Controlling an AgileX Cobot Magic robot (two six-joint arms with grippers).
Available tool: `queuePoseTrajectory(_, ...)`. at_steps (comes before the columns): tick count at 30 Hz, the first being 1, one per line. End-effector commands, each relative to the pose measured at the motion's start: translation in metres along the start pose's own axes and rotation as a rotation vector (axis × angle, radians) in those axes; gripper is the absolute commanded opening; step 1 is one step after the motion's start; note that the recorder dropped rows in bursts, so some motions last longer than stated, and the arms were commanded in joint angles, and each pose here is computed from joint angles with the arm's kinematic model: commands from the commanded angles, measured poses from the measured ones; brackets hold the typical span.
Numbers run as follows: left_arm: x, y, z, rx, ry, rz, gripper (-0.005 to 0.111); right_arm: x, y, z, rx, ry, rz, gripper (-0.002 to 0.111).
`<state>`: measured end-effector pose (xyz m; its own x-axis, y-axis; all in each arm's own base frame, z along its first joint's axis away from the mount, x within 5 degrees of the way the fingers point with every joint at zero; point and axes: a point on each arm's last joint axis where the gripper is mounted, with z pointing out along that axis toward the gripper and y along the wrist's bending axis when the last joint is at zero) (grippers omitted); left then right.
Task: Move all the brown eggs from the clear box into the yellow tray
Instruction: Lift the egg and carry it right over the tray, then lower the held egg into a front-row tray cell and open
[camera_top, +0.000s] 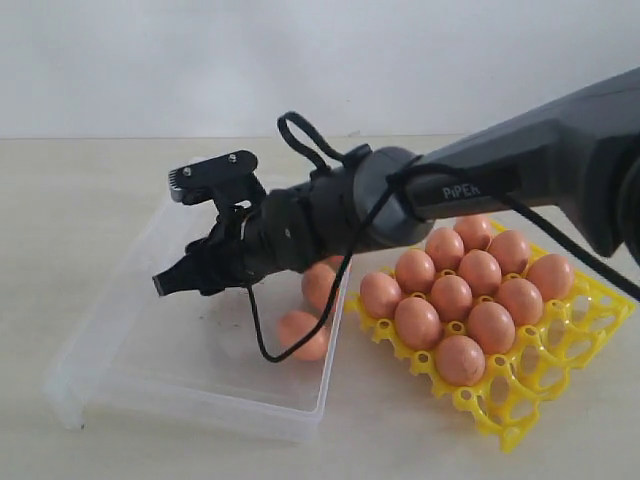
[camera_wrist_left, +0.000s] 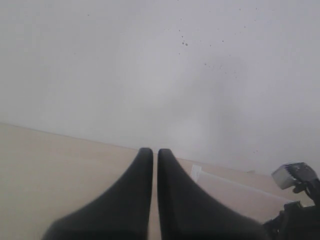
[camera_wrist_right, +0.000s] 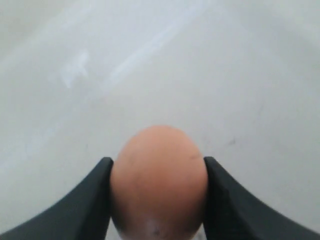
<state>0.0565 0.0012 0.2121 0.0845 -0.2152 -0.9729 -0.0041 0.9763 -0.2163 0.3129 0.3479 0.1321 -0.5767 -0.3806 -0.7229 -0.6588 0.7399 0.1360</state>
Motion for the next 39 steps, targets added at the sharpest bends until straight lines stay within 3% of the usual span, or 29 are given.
queuePoseTrajectory(1, -0.001, -0.001, 0.0, 0.009, -0.004, 0.004, 0.004, 0.004, -0.003, -0.02, 0.02, -0.391, 0.028, 0.0)
queuePoseTrajectory(7, -0.001, -0.001, 0.0, 0.009, -0.004, 0.004, 0.004, 0.045, -0.014, -0.066, 0.018, -0.812, 0.034, 0.0)
queuePoseTrajectory(10, -0.001, -0.001, 0.0, 0.009, -0.004, 0.004, 0.004, 0.076, -0.021, -0.087, 0.013, -0.751, 0.079, 0.0)
queuePoseTrajectory(19, -0.001, -0.001, 0.0, 0.009, -0.004, 0.004, 0.004, 0.136, -0.033, -0.178, 0.064, -0.645, -0.02, 0.0)
queuePoseTrajectory(25, -0.001, -0.001, 0.0, 0.009, -0.004, 0.004, 0.004, 0.193, -0.053, -0.226, 0.138, -0.546, 0.182, 0.0)
queuePoseTrajectory(28, -0.001, -0.001, 0.0, 0.009, -0.004, 0.004, 0.004, 0.195, -0.059, -0.227, 0.187, -0.536, 0.249, 0.0)
queuePoseTrajectory(32, -0.001, -0.001, 0.0, 0.009, -0.004, 0.004, 0.004, 0.197, -0.055, -0.224, 0.15, -0.502, 0.211, 0.0)
queuePoseTrajectory(36, -0.001, -0.001, 0.0, 0.009, -0.004, 0.004, 0.004, 0.206, -0.063, -0.222, 0.227, -0.423, 0.365, 0.0)
queuePoseTrajectory(39, -0.001, -0.001, 0.0, 0.009, -0.004, 0.004, 0.004, 0.213, -0.063, -0.22, 0.231, -0.35, 0.376, 0.0)
